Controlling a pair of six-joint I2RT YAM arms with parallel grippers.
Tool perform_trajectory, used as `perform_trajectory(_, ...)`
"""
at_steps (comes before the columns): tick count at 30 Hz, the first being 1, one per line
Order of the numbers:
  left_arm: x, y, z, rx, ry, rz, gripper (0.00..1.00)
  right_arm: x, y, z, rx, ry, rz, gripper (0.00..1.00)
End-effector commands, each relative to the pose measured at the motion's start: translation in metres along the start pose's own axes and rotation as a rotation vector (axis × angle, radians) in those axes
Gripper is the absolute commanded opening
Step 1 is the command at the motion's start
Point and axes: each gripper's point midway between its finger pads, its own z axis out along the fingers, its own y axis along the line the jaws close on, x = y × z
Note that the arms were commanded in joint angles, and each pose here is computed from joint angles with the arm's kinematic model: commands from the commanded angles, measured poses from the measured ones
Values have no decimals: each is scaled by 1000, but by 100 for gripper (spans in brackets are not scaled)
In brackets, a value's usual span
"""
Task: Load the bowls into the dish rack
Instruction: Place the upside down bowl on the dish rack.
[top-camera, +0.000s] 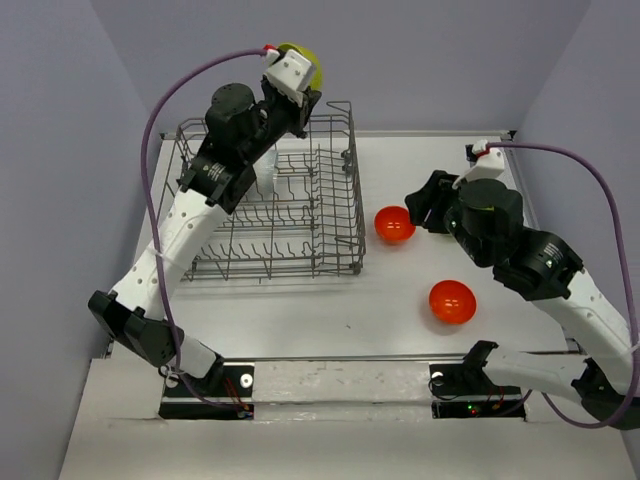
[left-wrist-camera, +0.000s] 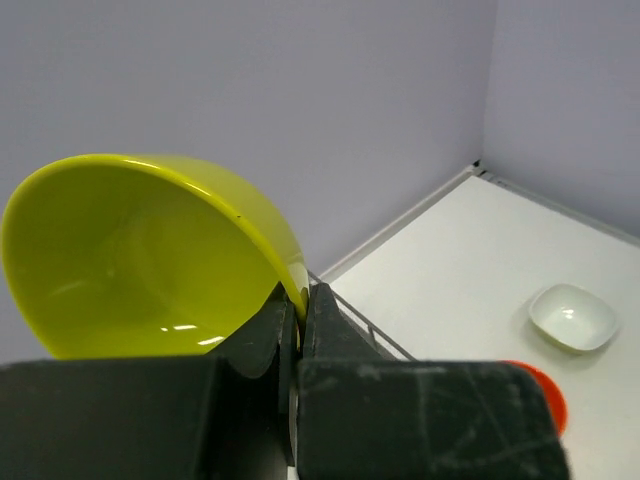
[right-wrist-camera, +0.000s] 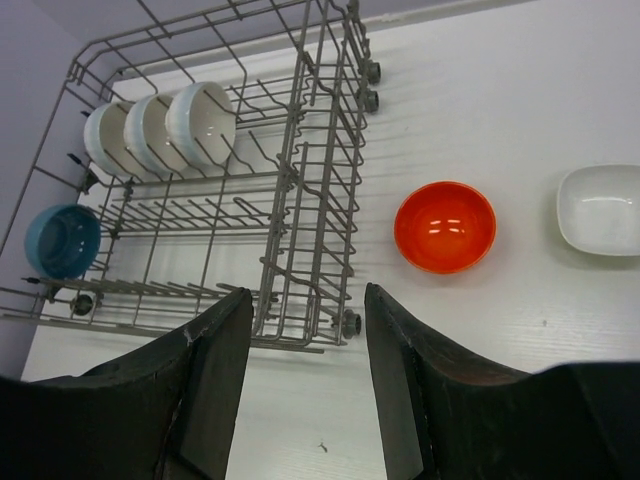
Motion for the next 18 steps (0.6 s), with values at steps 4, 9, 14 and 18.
perform_trajectory(4, -25, -12, -7, 362, -131, -328, 0, -2, 42, 16, -149, 8, 19, 55)
perform_trajectory(9, -13, 5, -10, 450, -183, -528, 0, 13, 50, 30, -161, 52, -10, 55)
perform_trajectory(14, 4, 10, -9, 541, -197, -652, 0, 33, 60, 44, -192, 104, -36, 56)
perform_trajectory(18, 19, 24, -7, 573, -230, -736, 0, 44, 62, 56, -181, 117, -55, 56)
